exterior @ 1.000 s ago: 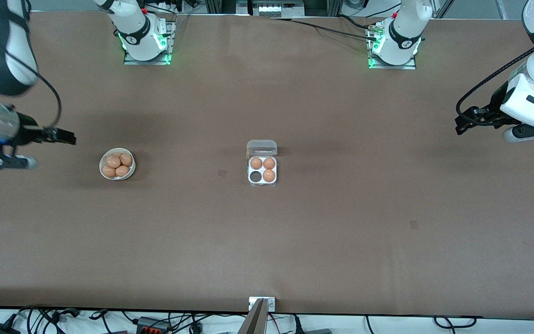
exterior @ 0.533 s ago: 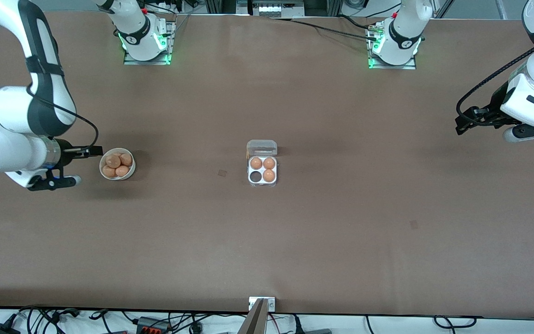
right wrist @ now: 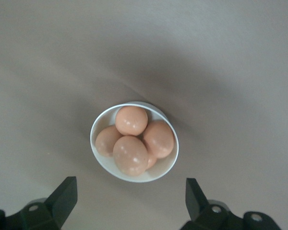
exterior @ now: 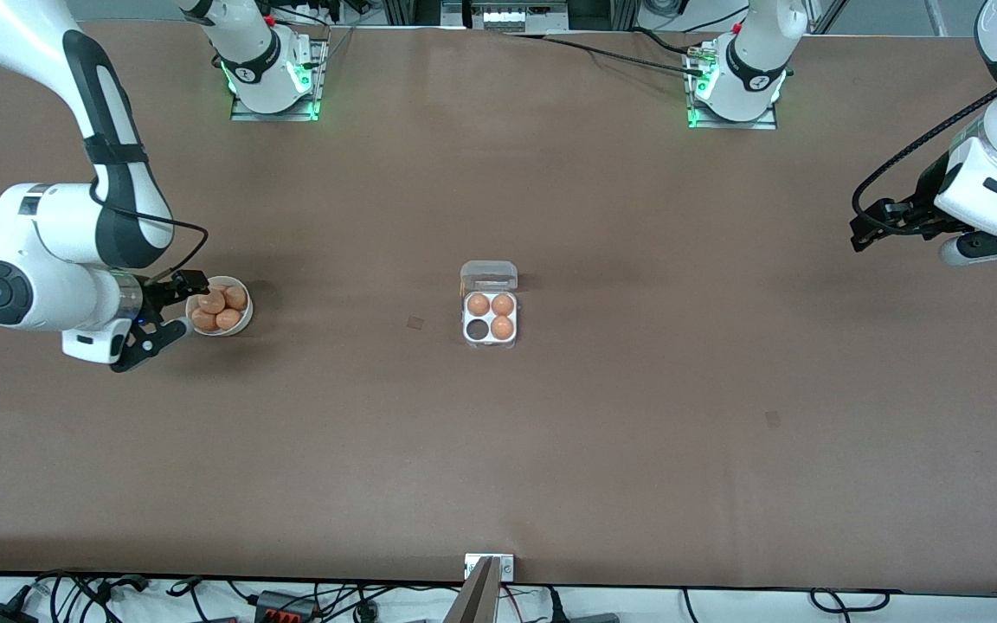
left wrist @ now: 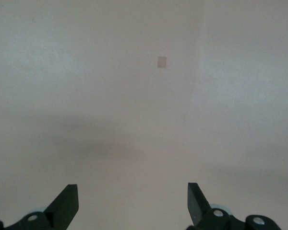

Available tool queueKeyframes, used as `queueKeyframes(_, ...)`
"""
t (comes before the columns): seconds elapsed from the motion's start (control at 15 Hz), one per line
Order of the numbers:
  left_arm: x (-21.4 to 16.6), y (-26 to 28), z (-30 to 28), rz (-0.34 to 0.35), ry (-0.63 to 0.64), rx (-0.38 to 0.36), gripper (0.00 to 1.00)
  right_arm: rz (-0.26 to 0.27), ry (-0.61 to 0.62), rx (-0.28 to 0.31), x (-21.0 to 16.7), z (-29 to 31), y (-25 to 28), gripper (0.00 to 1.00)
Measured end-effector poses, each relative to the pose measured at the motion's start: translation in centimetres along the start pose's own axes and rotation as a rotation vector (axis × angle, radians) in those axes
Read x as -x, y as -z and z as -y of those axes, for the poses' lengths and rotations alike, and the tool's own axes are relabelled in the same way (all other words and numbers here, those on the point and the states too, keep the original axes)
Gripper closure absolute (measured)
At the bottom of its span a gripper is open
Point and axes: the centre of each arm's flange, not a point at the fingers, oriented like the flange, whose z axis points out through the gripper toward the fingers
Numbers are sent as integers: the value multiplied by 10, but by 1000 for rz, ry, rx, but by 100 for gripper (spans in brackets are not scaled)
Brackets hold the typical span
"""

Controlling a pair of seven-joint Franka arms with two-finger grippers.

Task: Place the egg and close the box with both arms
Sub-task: 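Lower the right gripper into the bowl and grasp one brown egg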

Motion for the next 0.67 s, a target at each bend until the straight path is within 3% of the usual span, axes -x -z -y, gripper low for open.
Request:
queueKeyframes(0.4,0,0,0,0,0,0,0,-30,281,30,0,2,-23,0)
queueKeyframes(0.67,0,0,0,0,0,0,0,-24,371,26,7,10,-57,0)
